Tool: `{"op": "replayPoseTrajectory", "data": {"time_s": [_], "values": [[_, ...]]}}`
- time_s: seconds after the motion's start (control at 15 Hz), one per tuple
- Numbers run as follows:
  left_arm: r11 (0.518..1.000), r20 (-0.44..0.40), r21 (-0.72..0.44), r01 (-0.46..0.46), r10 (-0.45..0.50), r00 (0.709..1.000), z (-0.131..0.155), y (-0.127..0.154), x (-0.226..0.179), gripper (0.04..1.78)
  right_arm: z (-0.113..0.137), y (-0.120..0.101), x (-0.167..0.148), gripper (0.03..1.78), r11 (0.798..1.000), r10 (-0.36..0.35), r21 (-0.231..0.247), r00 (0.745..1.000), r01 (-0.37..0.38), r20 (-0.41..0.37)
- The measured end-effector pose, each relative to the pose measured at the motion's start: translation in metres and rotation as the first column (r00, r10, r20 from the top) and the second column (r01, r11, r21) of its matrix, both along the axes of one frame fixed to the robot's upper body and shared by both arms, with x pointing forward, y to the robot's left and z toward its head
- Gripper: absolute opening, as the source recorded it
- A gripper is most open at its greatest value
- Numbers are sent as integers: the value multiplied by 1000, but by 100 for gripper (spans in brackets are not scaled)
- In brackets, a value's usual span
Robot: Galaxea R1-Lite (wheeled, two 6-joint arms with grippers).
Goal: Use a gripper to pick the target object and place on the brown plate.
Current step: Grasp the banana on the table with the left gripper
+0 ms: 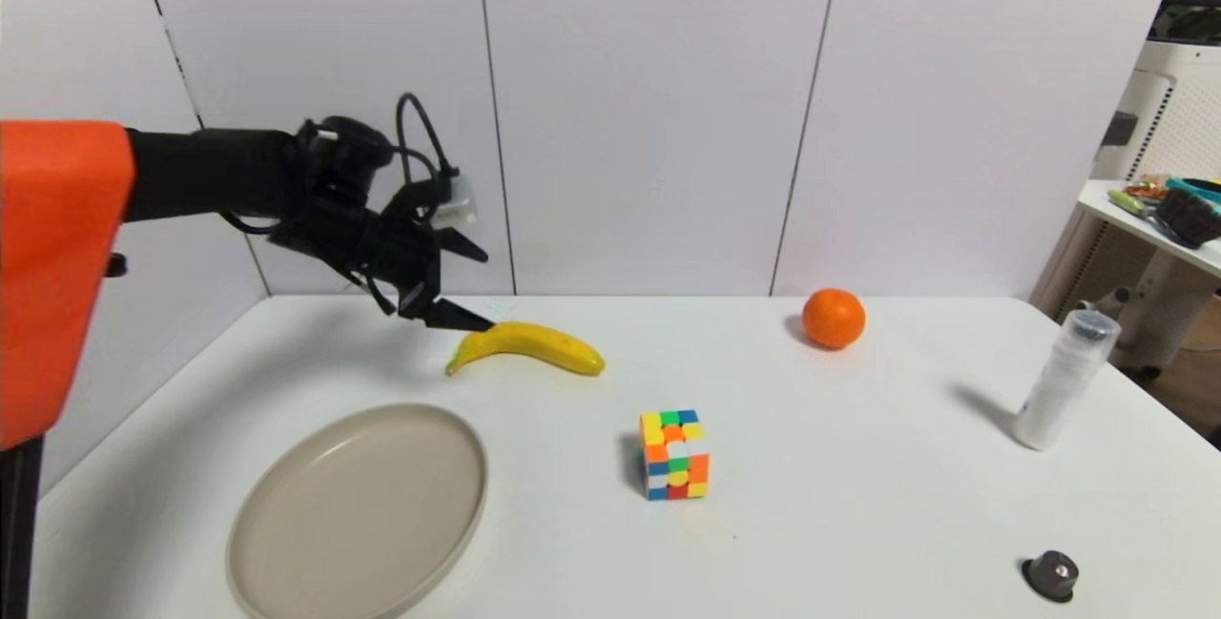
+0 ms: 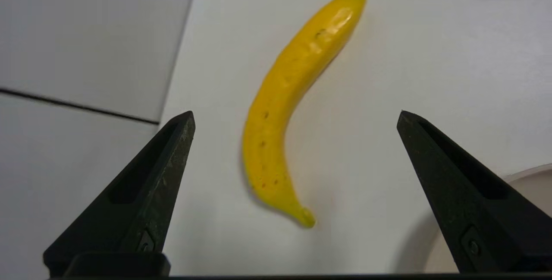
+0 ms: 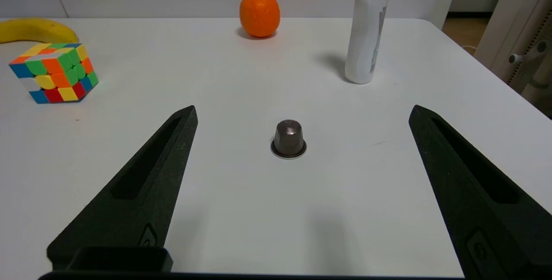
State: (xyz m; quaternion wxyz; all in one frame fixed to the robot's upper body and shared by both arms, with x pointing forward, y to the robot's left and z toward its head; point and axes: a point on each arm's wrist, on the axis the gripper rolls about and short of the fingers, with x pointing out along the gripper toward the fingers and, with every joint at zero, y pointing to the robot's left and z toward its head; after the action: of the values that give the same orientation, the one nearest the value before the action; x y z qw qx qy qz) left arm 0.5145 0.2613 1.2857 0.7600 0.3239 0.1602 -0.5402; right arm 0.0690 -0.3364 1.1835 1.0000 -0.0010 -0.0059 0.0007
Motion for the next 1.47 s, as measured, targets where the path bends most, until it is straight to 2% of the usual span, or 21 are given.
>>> {"op": "replayPoseTrajectory", "data": {"time_s": [0.33,0.8,1.13,1.47], "values": [[994,-105,-71,81,-89,991,-55,-9,24,169,0,0,0,169,1000,0,-1,1000,0,0],[992,-237,-122,-19,-10,971,-75,-10,36,169,0,0,0,169,1000,0,0,1000,0,0],[980,-174,-173,-96,66,983,-68,-3,51,169,0,0,0,169,1000,0,1,1000,0,0],[974,-201,-174,-144,108,974,-77,1,56,169,0,0,0,169,1000,-1,1,1000,1,0]]}}
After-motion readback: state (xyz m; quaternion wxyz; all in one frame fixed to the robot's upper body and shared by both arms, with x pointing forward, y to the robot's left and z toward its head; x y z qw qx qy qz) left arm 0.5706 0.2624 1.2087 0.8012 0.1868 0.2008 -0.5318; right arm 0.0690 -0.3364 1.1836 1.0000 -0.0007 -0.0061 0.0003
